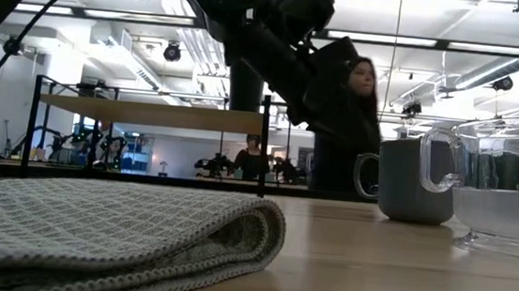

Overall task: Stack small to large cups/mugs on shelf
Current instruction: Put the blue mug on the shelf, then put the transparent mug on the shelf

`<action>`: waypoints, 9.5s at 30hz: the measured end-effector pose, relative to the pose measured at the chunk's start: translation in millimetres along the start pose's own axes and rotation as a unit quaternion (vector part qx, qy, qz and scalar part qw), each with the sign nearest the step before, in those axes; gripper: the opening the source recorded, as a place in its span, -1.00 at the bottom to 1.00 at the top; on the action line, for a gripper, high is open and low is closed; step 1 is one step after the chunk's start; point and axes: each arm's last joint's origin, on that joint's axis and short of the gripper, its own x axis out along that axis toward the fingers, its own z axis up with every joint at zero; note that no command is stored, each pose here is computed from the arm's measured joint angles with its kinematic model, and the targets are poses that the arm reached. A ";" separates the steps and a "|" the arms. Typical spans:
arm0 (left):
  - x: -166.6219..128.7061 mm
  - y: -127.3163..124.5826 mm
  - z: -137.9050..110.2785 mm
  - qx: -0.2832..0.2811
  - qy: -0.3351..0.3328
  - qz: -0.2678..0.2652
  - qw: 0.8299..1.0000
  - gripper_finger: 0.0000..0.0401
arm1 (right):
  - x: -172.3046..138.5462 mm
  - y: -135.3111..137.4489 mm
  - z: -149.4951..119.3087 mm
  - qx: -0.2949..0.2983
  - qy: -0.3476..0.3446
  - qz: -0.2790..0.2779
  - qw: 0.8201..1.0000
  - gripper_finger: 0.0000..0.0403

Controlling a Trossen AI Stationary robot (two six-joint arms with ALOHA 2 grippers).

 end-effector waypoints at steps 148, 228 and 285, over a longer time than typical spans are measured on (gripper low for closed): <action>-372.7 50.0 -46.6 -0.251 -0.039 0.164 0.953 -0.40 | -1.3 2.5 7.7 -0.012 -0.052 0.015 0.998 -0.96; -101.0 -135.8 -37.5 -0.101 -0.137 -0.170 0.971 -0.40 | -21.5 -27.3 -21.2 -0.044 0.156 -0.141 0.976 -0.52; -3.4 -160.5 -45.9 -0.122 -0.163 -0.105 0.973 -0.40 | -23.0 -29.3 -25.0 -0.001 0.150 -0.147 0.978 -0.52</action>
